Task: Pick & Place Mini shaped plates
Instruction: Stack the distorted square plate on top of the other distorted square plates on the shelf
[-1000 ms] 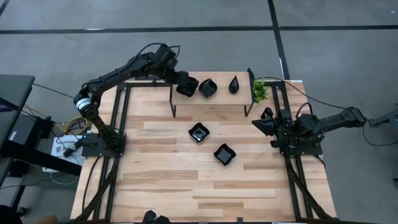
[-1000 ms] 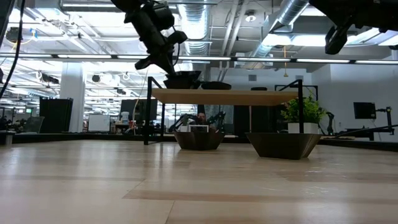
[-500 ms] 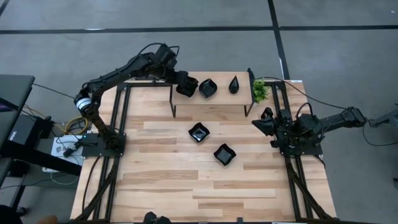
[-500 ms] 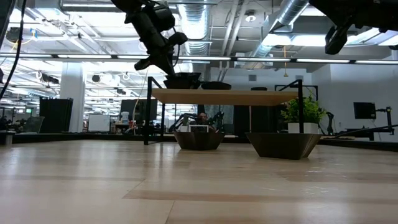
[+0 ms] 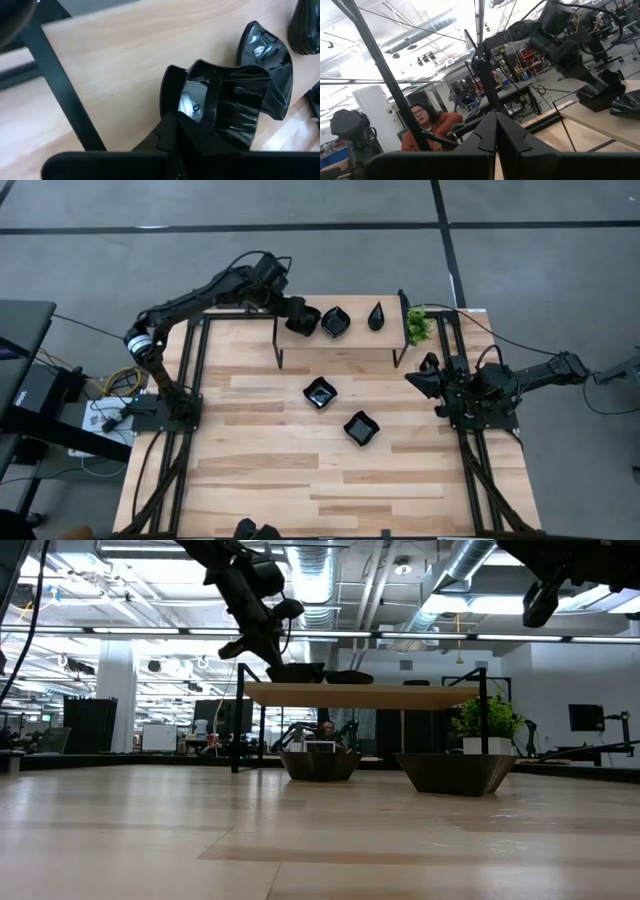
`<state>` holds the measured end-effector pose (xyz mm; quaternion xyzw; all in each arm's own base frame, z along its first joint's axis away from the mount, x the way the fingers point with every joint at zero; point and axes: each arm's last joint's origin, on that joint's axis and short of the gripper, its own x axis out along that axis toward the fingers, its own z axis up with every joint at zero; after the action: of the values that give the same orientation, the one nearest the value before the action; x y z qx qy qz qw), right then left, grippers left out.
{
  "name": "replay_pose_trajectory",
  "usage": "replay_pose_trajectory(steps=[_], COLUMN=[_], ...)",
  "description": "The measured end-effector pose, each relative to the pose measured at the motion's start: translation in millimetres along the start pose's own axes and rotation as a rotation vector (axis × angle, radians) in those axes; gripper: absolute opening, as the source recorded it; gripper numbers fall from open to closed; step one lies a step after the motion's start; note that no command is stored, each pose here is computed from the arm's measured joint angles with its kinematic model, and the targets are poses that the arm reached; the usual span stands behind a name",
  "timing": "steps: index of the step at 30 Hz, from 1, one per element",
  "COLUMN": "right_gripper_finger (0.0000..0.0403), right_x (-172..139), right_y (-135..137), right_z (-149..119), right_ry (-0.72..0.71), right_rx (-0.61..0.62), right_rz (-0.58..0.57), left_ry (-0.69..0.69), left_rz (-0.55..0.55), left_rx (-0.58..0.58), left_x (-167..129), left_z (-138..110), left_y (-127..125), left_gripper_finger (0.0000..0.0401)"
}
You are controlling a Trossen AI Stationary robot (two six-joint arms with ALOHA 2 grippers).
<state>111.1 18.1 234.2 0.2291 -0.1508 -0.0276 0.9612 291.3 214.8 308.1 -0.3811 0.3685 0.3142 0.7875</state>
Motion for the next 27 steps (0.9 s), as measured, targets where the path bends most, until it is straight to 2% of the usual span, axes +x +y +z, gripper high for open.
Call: replay_pose_trajectory(steps=[15,22,27], right_gripper_finger=[0.0000,0.0000,0.0000], right_x=[0.0,0.0,0.0], right_y=[-0.1,-0.1,-0.1], right_z=[0.0,0.0,0.0], right_ry=[-0.001,0.000,0.000], right_rx=[0.000,0.000,0.000], right_rz=[-0.002,-0.002,-0.002], left_ry=[-0.018,-0.107,-0.131], left_rz=[-0.010,-0.071,-0.171], left_rx=[0.011,0.036,0.136], left_x=[-8.5,-51.6,-81.2], left_z=[-0.5,-7.3,-33.5], left_y=[-1.3,-11.5,-45.9], left_gripper_finger=[0.0086,0.0092,0.0092])
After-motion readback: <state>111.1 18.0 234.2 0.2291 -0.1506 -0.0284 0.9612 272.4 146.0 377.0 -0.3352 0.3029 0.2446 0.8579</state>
